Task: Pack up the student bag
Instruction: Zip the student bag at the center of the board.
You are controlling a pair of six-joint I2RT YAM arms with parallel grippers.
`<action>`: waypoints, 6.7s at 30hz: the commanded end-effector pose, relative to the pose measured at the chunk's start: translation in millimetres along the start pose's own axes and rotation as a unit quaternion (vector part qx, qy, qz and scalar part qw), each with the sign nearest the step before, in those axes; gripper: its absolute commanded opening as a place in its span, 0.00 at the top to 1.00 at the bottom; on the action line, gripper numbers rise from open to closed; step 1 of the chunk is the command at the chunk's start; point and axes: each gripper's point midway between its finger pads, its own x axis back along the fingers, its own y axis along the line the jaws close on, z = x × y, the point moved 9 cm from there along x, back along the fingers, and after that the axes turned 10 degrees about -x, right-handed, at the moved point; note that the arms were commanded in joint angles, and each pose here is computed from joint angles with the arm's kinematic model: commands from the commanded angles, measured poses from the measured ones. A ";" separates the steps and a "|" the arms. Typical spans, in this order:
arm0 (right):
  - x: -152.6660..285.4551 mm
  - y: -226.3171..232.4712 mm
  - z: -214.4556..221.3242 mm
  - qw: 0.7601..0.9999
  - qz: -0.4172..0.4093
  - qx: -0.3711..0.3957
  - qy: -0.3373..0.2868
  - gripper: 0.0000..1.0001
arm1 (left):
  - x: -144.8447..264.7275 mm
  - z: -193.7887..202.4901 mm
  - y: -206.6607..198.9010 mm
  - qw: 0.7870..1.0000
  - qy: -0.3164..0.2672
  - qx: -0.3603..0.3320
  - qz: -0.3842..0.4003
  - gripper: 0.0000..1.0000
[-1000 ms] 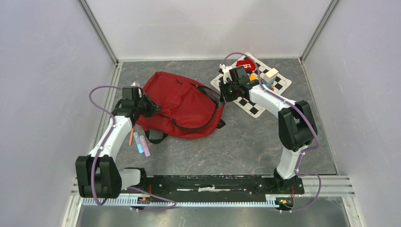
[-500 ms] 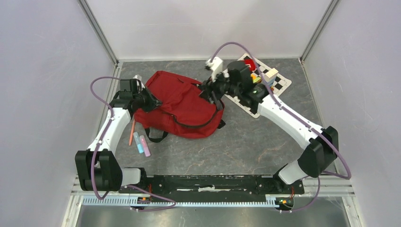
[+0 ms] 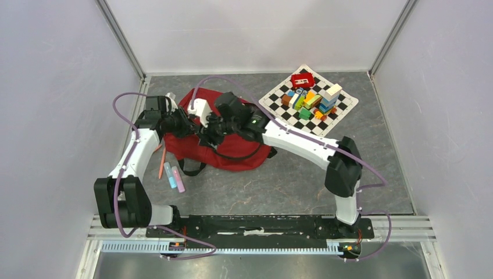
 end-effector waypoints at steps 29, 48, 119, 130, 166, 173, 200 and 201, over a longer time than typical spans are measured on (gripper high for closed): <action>-77.6 -7.1 35.4 0.988 0.032 0.123 0.087 0.51 | 5.8 -12.4 13.3 0.998 -0.040 0.008 -0.047 0.93; -82.0 -36.0 53.6 0.963 0.156 0.186 0.117 0.66 | 12.9 -7.8 5.9 0.998 -0.033 0.039 -0.030 0.97; -72.2 -27.4 70.4 0.946 0.051 0.297 0.121 0.51 | 49.6 9.2 -12.8 0.999 -0.018 -0.024 0.034 0.98; -64.1 -6.1 71.6 0.947 0.047 0.301 0.104 0.51 | 47.8 9.8 -16.4 0.998 -0.015 -0.005 0.055 0.98; -1.0 24.4 107.9 0.974 0.027 0.175 0.142 1.00 | 28.4 -26.5 -5.4 0.998 -0.056 0.001 -0.017 0.98; 28.7 29.0 137.0 0.974 0.032 0.165 0.153 1.00 | 18.3 -57.7 -5.0 0.995 -0.091 0.007 -0.039 0.98; 35.8 -8.5 88.0 0.988 -0.014 0.135 0.069 1.00 | 55.7 25.6 -44.3 0.986 -0.127 0.109 0.010 0.11; 36.1 -8.5 85.8 0.989 -0.014 0.134 0.066 1.00 | 53.7 31.3 -50.4 0.985 -0.126 0.114 0.018 0.11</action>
